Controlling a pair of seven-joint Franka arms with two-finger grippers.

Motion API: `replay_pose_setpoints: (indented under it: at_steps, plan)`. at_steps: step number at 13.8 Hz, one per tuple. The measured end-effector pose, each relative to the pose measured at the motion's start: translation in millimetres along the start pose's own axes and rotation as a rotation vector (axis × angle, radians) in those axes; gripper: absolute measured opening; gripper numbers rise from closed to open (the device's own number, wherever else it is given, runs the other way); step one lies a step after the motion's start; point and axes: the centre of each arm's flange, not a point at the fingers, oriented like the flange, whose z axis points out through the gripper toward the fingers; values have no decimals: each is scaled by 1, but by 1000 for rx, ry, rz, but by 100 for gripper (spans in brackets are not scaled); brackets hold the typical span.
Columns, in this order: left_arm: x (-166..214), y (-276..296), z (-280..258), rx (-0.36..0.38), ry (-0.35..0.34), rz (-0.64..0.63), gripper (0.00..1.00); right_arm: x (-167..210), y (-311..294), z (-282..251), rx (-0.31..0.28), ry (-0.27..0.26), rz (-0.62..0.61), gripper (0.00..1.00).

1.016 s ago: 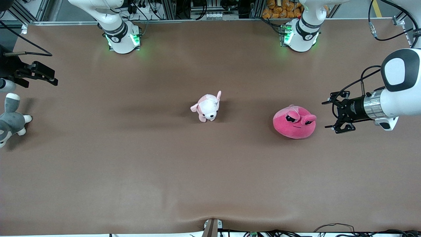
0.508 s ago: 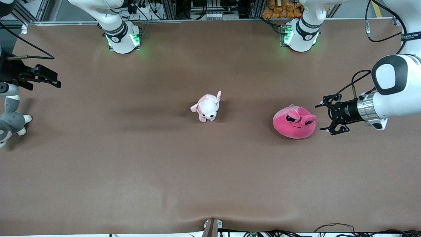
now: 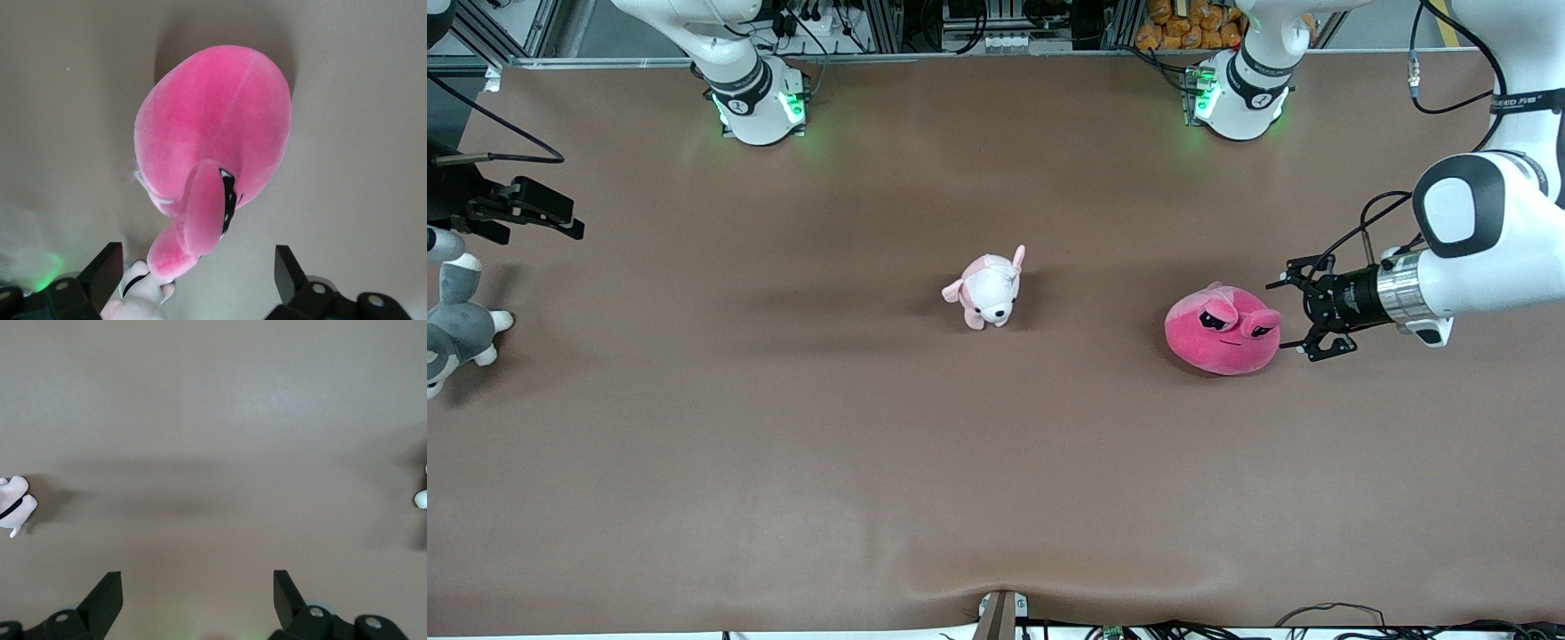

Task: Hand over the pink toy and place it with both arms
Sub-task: 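Close the left gripper on the pink plush toy's ear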

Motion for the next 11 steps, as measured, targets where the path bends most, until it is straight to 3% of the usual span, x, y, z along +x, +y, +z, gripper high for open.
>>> replay_pose_setpoints:
  at_steps: [8, 11]
  plan:
    - [15, 1, 42, -6, 21, -27, 100, 1, 2, 1, 1, -3, 3, 100]
    - [16, 3, 48, -6, -5, -48, 94, 1, 3, 1, 1, -3, 5, 100]
